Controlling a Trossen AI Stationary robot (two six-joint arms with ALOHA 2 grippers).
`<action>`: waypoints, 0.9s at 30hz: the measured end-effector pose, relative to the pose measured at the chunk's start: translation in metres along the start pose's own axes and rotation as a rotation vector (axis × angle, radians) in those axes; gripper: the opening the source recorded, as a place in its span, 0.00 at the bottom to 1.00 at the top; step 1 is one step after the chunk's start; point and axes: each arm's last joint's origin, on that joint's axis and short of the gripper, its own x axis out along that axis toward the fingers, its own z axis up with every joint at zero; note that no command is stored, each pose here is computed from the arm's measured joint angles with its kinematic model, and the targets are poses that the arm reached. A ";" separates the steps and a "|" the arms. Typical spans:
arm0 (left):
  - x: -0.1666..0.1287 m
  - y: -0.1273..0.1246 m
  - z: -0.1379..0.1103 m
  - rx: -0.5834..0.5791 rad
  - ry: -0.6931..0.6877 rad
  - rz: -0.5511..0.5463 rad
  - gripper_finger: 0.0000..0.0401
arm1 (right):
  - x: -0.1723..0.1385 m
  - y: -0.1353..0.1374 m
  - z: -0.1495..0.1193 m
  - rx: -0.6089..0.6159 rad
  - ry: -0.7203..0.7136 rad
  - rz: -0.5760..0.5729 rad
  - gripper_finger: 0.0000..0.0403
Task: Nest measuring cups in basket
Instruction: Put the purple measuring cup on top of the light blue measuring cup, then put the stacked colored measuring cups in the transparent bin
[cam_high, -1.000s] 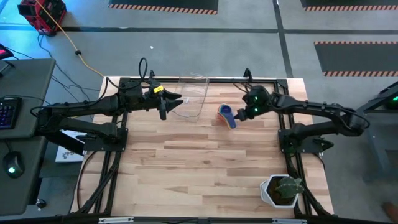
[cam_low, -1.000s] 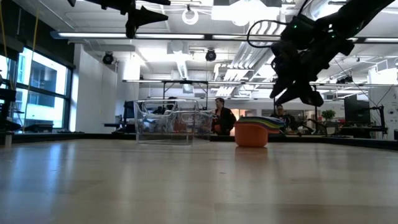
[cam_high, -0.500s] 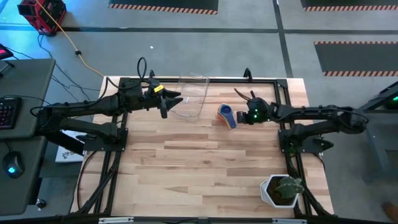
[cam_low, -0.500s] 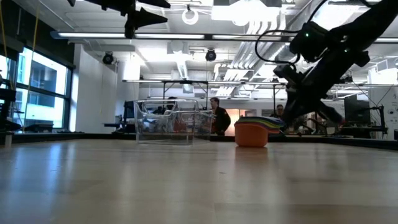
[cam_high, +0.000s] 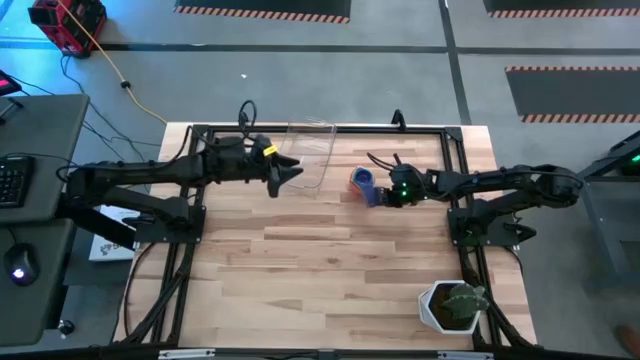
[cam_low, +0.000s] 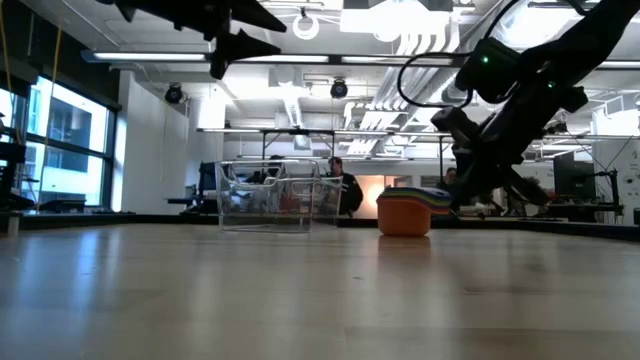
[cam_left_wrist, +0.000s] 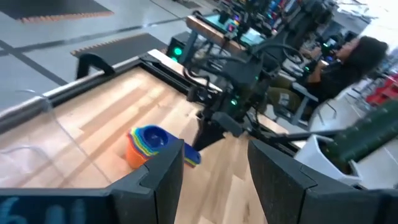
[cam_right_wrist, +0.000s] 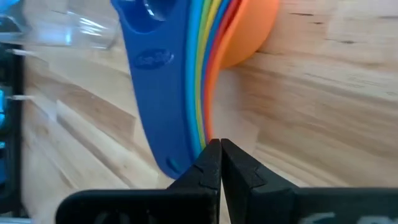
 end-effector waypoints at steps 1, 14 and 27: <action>0.001 0.000 -0.001 0.000 0.008 -0.010 0.42 | 0.000 0.001 -0.001 0.001 0.000 0.008 0.00; 0.000 0.000 -0.001 0.015 0.029 -0.049 0.42 | 0.000 0.002 -0.006 0.010 0.023 0.004 0.00; -0.059 0.002 0.029 0.044 -0.092 -0.060 0.42 | -0.041 -0.009 -0.001 0.003 -0.026 -0.050 0.00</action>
